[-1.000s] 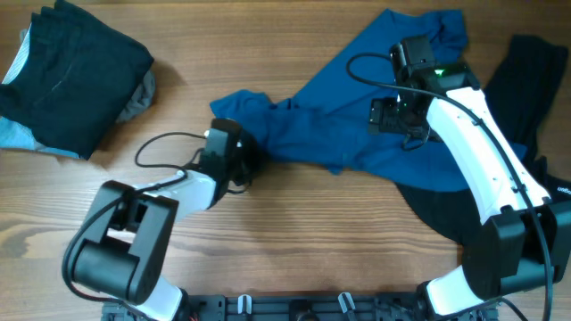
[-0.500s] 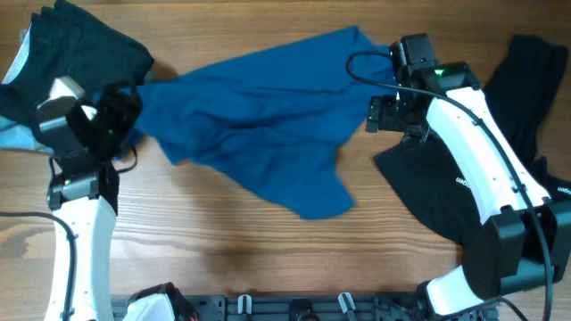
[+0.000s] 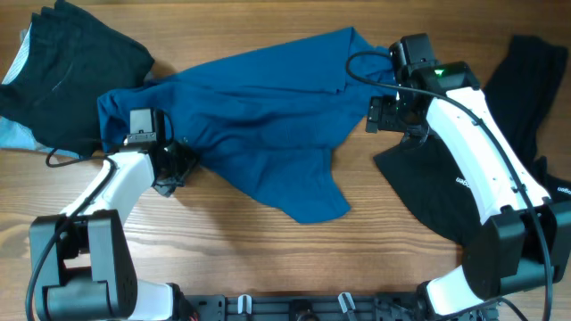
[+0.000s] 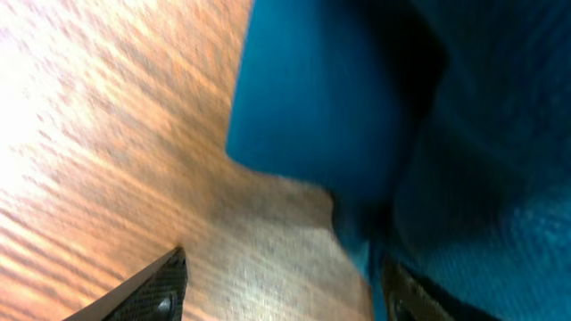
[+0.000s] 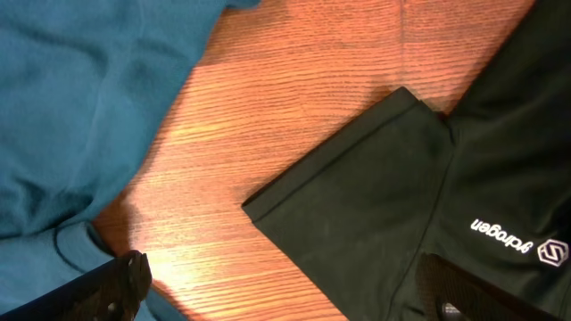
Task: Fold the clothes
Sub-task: 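Grasp the polo's left edge with the left gripper and pull it left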
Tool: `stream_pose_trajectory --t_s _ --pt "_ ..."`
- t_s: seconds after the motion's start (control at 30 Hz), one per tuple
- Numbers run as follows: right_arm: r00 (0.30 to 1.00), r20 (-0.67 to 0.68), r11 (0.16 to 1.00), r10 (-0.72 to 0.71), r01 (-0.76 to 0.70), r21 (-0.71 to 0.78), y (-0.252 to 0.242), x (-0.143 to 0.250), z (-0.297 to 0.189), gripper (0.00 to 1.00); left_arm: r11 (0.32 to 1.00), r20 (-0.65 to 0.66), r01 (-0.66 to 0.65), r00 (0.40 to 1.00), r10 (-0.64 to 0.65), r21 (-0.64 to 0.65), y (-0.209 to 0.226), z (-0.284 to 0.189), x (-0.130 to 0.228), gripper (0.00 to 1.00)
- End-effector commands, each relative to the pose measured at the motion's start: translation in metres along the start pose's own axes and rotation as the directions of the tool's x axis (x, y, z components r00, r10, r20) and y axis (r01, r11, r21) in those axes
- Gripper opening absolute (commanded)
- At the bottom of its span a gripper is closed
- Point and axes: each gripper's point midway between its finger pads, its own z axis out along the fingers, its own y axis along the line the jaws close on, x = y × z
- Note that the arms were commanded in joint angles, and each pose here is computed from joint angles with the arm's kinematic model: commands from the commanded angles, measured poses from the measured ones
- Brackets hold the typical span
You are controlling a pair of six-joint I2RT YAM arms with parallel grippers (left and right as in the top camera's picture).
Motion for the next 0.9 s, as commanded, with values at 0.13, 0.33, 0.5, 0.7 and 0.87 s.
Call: stream_pose_trajectory --t_s 0.13,0.33,0.5,0.7,0.87 --pt "1.000 -0.002 1.000 -0.007 0.007 -0.004 0.000 -0.002 0.001 1.00 0.993 0.119 0.038 0.993 -0.024 -0.115 0.029 0.005 -0.029 0.75" --pt "1.000 -0.002 1.000 -0.007 0.007 -0.004 0.000 -0.002 0.001 1.00 0.999 0.210 0.031 0.977 -0.024 -0.032 0.009 0.003 -0.052 0.59" --pt "1.000 -0.001 1.000 -0.007 0.007 -0.004 0.000 -0.002 0.001 1.00 0.999 0.159 0.026 0.987 -0.022 -0.024 0.008 0.011 -0.042 0.05" --pt "1.000 -0.001 1.000 -0.007 0.007 -0.004 0.000 -0.002 0.001 1.00 0.991 0.063 -0.012 0.998 0.021 -0.136 0.038 -0.003 -0.027 0.04" --pt "1.000 0.005 1.000 -0.006 0.006 -0.006 0.001 -0.003 0.001 1.00 0.953 0.175 0.054 0.985 -0.001 -0.299 0.072 -0.103 -0.082 0.04"
